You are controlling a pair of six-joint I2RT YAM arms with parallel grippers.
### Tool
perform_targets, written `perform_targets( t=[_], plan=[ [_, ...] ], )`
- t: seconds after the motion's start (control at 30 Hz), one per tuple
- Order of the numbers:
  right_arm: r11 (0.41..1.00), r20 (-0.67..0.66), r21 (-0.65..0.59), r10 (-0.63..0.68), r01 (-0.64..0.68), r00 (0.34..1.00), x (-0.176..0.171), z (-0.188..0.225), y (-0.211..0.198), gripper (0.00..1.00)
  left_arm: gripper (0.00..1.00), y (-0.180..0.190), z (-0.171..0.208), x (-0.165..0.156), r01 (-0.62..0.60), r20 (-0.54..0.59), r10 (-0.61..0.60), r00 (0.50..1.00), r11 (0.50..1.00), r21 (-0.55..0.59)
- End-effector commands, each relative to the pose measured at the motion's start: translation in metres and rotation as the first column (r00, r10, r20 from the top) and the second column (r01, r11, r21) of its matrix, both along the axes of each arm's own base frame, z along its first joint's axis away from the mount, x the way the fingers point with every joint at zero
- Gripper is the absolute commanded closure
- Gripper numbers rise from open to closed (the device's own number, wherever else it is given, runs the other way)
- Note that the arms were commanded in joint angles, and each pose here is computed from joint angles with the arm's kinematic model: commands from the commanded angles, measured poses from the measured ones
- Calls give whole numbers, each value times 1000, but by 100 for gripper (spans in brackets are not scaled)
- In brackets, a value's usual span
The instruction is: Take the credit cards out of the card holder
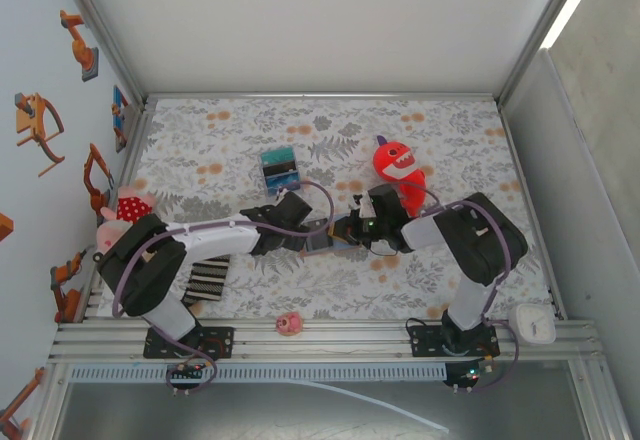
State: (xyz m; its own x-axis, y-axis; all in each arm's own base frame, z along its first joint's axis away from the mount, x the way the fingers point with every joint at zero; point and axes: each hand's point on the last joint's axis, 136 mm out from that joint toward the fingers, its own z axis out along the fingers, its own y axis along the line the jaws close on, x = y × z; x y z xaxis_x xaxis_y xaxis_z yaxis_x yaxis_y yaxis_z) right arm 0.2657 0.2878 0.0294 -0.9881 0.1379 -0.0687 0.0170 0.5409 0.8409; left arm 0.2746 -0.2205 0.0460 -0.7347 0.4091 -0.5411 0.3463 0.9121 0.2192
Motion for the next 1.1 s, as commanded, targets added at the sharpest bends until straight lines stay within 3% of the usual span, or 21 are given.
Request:
perform_targets(
  t=[0.0,0.23,0.4,1.07],
  plan=[
    [987,-16,-157,18,-20,1000,-9,-16,-17,100,3,-11,26,3,24,37,-23,999,999,-44],
    [988,-7,-152,27,-28,1000,-7,-11,-10,100,3,-36,32,6,72,71,-66,995,994,-86],
    [985,6,-169,28,-27,1000,-7,-5,-10,100,3,-44,15,6,96,61,-95,994,995,-14],
    [942,52,-336,27,-8,998,-10,10,-36,100,3,-34,-17,5,81,17,-83,996,993,80]
  ],
)
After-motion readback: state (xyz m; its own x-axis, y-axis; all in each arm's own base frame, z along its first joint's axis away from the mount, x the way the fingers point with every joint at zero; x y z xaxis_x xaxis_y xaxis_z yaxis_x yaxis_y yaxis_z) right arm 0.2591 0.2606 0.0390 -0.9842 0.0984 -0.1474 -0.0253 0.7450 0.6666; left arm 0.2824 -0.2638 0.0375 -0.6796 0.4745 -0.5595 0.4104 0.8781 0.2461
